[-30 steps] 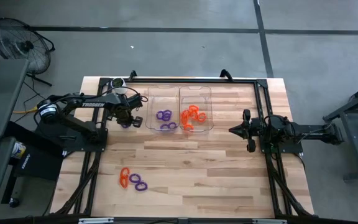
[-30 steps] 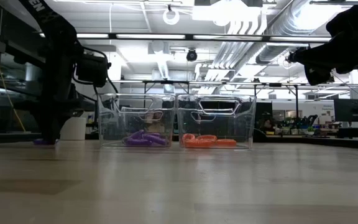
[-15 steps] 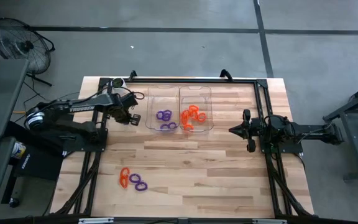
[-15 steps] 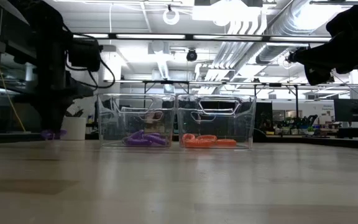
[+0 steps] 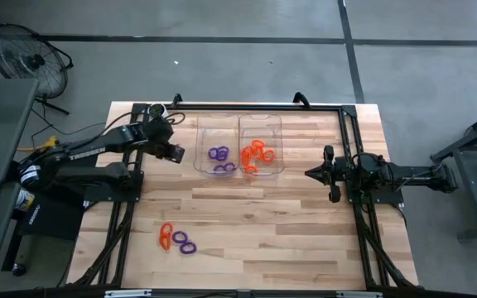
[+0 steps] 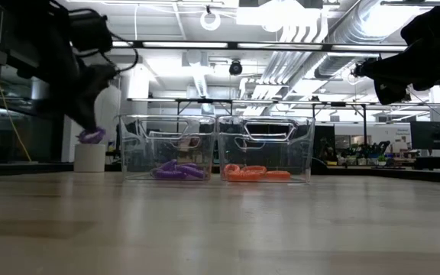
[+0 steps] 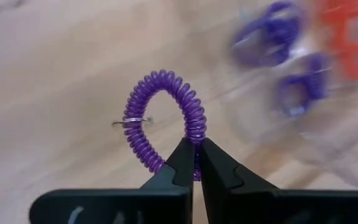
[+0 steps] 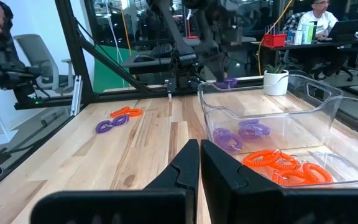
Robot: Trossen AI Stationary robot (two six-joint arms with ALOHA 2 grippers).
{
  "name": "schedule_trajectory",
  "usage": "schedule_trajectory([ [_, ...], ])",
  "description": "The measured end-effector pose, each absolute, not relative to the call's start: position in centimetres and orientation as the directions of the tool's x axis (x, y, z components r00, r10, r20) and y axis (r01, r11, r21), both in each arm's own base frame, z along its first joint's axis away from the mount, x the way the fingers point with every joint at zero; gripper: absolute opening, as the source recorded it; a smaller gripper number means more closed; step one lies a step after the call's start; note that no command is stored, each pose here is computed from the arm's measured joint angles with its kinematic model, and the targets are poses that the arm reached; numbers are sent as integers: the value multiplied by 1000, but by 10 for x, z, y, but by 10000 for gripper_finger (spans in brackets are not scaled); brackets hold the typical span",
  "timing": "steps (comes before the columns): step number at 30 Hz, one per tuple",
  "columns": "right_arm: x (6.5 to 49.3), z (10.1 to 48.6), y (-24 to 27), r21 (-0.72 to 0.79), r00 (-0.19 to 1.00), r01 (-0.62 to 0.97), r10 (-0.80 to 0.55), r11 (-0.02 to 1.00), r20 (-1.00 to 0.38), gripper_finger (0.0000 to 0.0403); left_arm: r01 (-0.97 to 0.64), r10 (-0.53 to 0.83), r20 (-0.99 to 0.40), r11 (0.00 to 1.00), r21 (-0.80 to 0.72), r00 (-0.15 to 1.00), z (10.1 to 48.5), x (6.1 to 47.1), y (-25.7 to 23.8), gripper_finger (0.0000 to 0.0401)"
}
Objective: Sort spring keychains
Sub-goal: Put the purple spring keychain into the left transparent bin
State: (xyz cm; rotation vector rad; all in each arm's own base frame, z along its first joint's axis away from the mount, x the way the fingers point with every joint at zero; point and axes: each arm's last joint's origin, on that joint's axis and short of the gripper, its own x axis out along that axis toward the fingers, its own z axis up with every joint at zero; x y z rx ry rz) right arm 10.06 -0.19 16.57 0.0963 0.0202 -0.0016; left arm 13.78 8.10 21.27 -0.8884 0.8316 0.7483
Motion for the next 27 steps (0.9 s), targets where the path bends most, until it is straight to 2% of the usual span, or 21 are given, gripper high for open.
schedule_trajectory([
  [5,101,166,-2,96,1000,2,0,995,-20,11,-734,209,-764,514,-445,610,223,145,83,2],
  [16,101,166,-2,96,1000,2,0,995,-20,11,-527,164,-562,622,-579,811,242,162,88,2],
  [20,101,166,-2,96,1000,3,-1,995,-20,11,-483,164,-510,644,-594,845,247,166,90,2],
  [27,101,166,-2,96,1000,2,0,995,-20,11,-473,156,-521,682,-558,839,263,176,96,2],
])
